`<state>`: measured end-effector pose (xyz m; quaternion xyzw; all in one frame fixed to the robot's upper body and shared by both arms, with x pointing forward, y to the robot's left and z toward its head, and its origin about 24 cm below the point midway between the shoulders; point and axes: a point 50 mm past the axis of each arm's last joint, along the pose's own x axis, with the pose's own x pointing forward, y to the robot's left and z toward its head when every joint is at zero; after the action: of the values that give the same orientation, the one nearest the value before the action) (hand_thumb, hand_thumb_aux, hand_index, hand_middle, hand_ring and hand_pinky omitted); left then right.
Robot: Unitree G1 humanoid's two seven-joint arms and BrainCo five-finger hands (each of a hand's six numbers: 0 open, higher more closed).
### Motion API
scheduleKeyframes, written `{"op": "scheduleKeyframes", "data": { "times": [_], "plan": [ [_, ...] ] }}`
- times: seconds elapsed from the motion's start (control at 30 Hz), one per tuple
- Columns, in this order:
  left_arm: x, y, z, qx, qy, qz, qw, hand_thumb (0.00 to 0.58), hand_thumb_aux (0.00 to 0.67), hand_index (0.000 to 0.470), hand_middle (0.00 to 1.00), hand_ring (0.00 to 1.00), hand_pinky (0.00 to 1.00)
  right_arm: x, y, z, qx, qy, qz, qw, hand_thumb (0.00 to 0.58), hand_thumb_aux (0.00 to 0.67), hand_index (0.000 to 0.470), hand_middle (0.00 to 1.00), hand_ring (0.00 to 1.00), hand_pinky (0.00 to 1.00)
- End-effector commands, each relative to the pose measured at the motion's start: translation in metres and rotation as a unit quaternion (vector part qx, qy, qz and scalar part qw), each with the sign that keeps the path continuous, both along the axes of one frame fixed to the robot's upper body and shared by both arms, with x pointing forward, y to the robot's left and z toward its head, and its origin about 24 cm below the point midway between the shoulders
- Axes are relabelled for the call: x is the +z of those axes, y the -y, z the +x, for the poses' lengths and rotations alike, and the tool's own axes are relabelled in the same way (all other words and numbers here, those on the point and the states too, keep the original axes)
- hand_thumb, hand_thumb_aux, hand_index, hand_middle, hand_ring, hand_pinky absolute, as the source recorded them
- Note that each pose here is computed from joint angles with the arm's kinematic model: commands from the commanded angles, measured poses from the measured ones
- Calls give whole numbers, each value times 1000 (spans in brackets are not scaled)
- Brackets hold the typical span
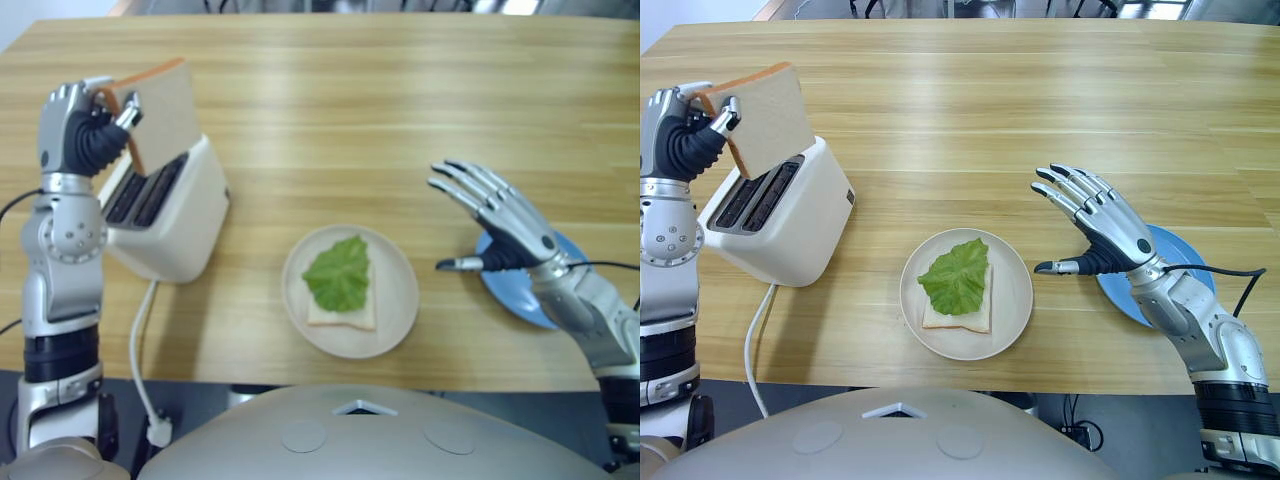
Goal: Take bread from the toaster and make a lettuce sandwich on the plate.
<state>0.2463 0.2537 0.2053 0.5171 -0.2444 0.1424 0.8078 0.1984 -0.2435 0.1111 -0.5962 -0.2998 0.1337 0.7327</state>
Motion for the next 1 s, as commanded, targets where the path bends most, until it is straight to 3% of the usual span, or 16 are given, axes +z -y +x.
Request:
{"op": "scheduleKeyframes", "data": {
  "times": [0.03, 0.3, 0.57, 1.0],
  "plan": [
    [16, 15, 0, -23, 38, 38, 998, 580, 670, 460, 1000, 1000, 1000, -5, 3, 3, -12, -8, 1, 1000, 0, 0, 0, 0, 0, 0],
    [11, 65, 11, -107, 54, 102, 988, 580, 670, 460, 1000, 1000, 1000, -5, 7, 13, -26, -1, 11, 1000, 0, 0, 0, 0, 0, 0],
    [-26, 107, 17, -180, 40, 179, 966, 580, 670, 460, 1000, 1000, 1000, 0, 30, 26, -79, 15, 30, 996, 0, 0, 0, 0, 0, 0],
    [-77, 152, -10, -276, 44, 260, 924, 580, 670, 460, 1000, 1000, 1000, -1, 4, 39, -24, 7, 24, 999, 0, 0, 0, 0, 0, 0]
  ]
}}
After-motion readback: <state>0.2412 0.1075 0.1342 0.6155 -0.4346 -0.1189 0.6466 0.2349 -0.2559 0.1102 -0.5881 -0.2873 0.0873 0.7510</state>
